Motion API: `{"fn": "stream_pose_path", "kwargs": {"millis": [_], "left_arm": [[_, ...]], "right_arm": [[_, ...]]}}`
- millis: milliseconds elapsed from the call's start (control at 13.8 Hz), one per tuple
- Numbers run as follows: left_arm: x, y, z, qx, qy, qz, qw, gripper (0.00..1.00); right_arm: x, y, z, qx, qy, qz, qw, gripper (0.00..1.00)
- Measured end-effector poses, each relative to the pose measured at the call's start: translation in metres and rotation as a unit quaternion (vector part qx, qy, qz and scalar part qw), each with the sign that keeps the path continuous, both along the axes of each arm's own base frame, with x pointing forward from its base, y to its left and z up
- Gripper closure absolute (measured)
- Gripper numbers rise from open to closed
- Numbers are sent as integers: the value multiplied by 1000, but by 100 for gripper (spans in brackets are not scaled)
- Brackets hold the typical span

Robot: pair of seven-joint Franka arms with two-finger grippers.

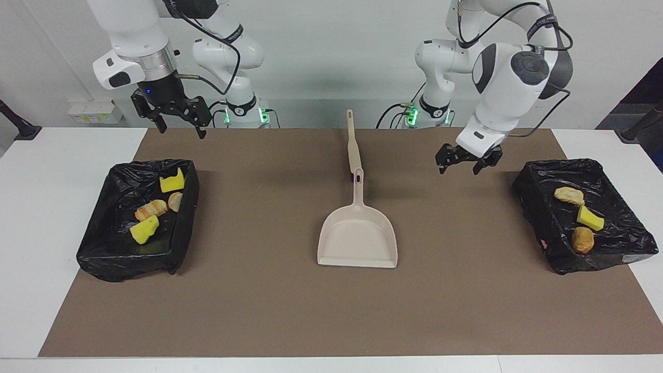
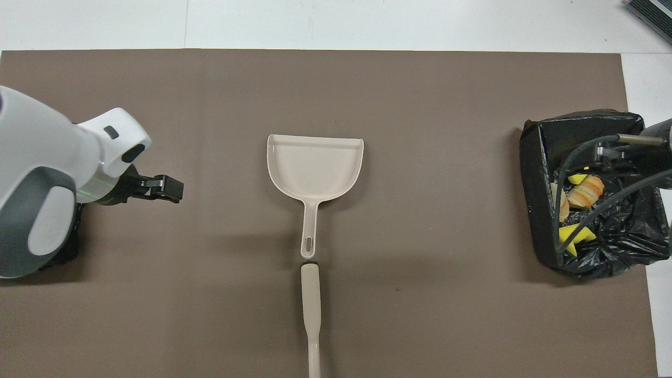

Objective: Sweep and dump trash in bin
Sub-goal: 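Release the dustpan and withdraw the left gripper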

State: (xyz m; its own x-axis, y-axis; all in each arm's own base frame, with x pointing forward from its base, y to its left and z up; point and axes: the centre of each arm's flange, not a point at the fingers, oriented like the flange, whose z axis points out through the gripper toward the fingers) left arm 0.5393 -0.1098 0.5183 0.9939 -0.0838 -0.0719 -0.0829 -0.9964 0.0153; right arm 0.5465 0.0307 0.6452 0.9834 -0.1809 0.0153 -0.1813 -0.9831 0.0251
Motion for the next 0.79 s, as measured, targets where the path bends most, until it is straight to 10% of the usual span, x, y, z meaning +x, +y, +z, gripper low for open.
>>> {"fn": "stream_pose_path", "kwargs": {"millis": [794], "left_arm": [[-11, 60, 134, 16, -18, 31, 999, 0]], "right_arm": [[1, 0, 0, 0, -3, 0, 1000, 0]]}}
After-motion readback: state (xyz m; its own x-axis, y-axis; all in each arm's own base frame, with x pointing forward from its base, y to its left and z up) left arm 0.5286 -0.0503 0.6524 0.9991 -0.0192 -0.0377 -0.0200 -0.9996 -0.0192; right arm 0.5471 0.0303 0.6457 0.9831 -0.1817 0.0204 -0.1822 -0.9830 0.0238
